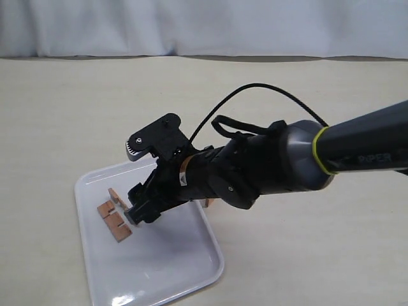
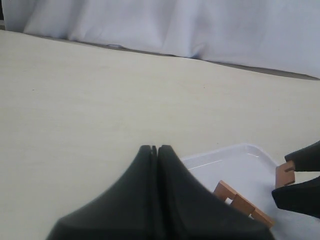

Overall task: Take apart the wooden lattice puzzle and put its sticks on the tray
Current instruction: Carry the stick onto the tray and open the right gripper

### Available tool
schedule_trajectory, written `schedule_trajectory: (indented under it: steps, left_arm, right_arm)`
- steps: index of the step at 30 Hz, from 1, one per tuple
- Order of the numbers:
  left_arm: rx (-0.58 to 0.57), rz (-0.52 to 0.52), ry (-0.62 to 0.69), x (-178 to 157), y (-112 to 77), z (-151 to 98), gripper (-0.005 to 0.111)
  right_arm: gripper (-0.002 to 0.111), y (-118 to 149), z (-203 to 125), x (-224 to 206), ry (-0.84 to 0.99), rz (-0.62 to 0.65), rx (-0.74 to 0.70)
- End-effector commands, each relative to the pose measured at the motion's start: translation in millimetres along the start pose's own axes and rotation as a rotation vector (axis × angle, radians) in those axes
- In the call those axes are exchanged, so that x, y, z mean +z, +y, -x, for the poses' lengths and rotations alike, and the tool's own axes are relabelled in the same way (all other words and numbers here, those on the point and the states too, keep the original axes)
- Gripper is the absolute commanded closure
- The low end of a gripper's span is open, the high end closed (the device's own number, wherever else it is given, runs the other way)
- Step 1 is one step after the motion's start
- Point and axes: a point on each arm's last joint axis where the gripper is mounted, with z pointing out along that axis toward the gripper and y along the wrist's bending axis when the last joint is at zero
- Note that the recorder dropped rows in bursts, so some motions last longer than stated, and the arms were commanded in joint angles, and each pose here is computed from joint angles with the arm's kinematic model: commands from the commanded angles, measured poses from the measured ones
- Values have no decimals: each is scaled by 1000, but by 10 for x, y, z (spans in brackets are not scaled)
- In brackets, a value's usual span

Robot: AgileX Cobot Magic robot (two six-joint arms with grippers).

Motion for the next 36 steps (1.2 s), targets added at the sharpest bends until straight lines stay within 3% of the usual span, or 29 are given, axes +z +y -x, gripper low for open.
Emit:
schedule_trajectory:
  steps: [1, 7, 13, 28, 36]
  left_arm:
    - [-6, -2, -12, 2, -1, 3, 107]
    - [-6, -2, -12, 2, -1, 3, 107]
    - [-6, -2, -12, 2, -1, 3, 107]
    - [-6, -2, -12, 2, -1, 3, 107]
    - [-6, -2, -12, 2, -1, 3, 107]
  right_arm:
    - [23, 2, 18, 13, -23, 3, 19]
    - [11, 2, 30, -11, -17, 2, 24]
    - [12, 4, 67, -97, -9, -1, 17]
    - [12, 3, 219, -775, 98, -17, -135]
    - [12, -35, 181, -846, 161, -40, -180]
